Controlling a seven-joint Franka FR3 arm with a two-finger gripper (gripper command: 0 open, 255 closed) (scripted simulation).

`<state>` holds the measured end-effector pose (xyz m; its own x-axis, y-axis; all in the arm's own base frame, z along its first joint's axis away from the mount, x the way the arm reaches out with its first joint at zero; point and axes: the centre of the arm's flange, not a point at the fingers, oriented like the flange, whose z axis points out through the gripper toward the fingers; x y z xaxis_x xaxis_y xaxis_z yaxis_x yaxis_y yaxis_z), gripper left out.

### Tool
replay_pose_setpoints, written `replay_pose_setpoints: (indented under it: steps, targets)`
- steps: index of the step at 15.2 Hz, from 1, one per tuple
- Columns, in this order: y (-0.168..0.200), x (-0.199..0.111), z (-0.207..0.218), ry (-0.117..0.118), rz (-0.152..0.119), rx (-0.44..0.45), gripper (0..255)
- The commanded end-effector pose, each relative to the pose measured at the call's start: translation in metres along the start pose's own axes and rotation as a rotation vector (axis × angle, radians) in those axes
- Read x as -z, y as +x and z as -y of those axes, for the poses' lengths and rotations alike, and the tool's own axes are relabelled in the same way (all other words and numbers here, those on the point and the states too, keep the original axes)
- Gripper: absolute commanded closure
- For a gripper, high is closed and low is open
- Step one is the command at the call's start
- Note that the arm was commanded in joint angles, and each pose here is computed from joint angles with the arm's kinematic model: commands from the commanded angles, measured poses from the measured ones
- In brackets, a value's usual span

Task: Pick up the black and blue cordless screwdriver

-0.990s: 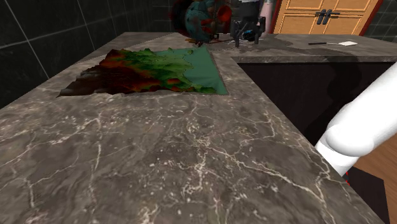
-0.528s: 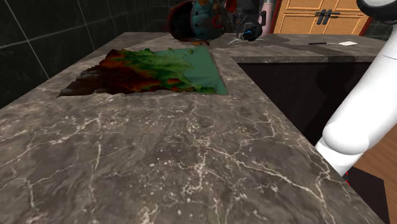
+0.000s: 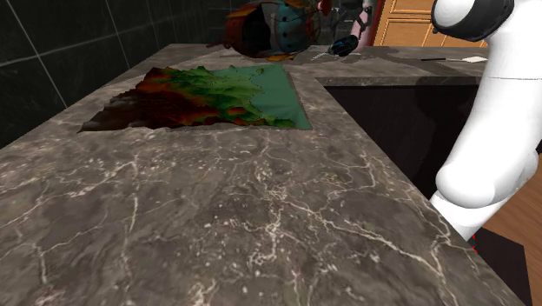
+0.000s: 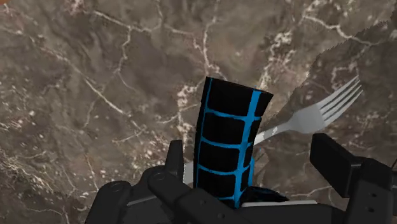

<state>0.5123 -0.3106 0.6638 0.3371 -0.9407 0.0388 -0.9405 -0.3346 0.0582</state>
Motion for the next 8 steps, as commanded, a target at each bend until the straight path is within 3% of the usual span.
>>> replay_pose_setpoints:
  steps: [1, 8]
  targets:
    - [0.024, 0.006, -0.009, 0.007, -0.004, -0.086, 0]
    - [0.03, -0.023, -0.011, 0.009, -0.004, -0.113, 0]
